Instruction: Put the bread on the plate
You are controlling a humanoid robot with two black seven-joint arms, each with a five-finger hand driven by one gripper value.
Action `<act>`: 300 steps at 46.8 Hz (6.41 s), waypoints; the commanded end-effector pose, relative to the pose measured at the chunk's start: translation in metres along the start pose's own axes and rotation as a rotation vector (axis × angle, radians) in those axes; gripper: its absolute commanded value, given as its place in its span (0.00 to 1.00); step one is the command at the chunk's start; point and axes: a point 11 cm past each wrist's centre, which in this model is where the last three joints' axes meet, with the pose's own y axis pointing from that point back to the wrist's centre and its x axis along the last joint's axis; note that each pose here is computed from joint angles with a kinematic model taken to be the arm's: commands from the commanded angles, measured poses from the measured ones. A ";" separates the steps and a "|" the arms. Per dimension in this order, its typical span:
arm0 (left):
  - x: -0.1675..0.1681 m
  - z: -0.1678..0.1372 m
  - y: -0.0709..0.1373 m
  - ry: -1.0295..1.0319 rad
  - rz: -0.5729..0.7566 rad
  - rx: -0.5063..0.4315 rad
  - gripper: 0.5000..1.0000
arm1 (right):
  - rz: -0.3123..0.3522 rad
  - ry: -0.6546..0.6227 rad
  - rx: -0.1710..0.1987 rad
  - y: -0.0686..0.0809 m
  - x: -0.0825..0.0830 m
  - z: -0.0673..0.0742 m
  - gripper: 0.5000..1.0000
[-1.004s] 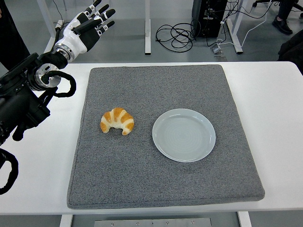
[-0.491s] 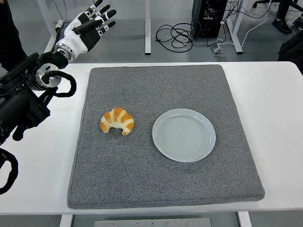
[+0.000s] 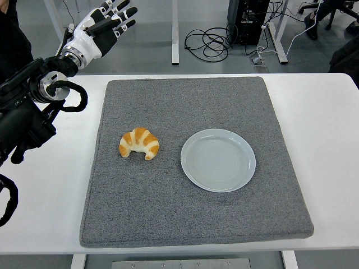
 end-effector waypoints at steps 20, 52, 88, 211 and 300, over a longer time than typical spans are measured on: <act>-0.004 0.067 0.026 -0.697 -0.159 0.095 0.96 | 0.000 0.000 0.000 0.000 0.000 0.000 1.00; -0.064 0.026 0.087 -1.473 -0.497 0.135 0.95 | 0.000 0.000 0.000 0.000 0.000 0.000 1.00; -0.048 -0.047 0.116 -1.686 -0.607 0.197 0.95 | 0.001 0.000 0.000 0.000 0.000 0.000 1.00; -0.027 -0.129 0.119 -1.765 -0.558 0.171 0.85 | 0.000 0.000 0.000 0.000 0.000 0.000 1.00; -0.098 0.051 0.050 -2.014 -0.427 -0.213 0.00 | 0.000 0.000 0.000 0.000 0.000 0.000 1.00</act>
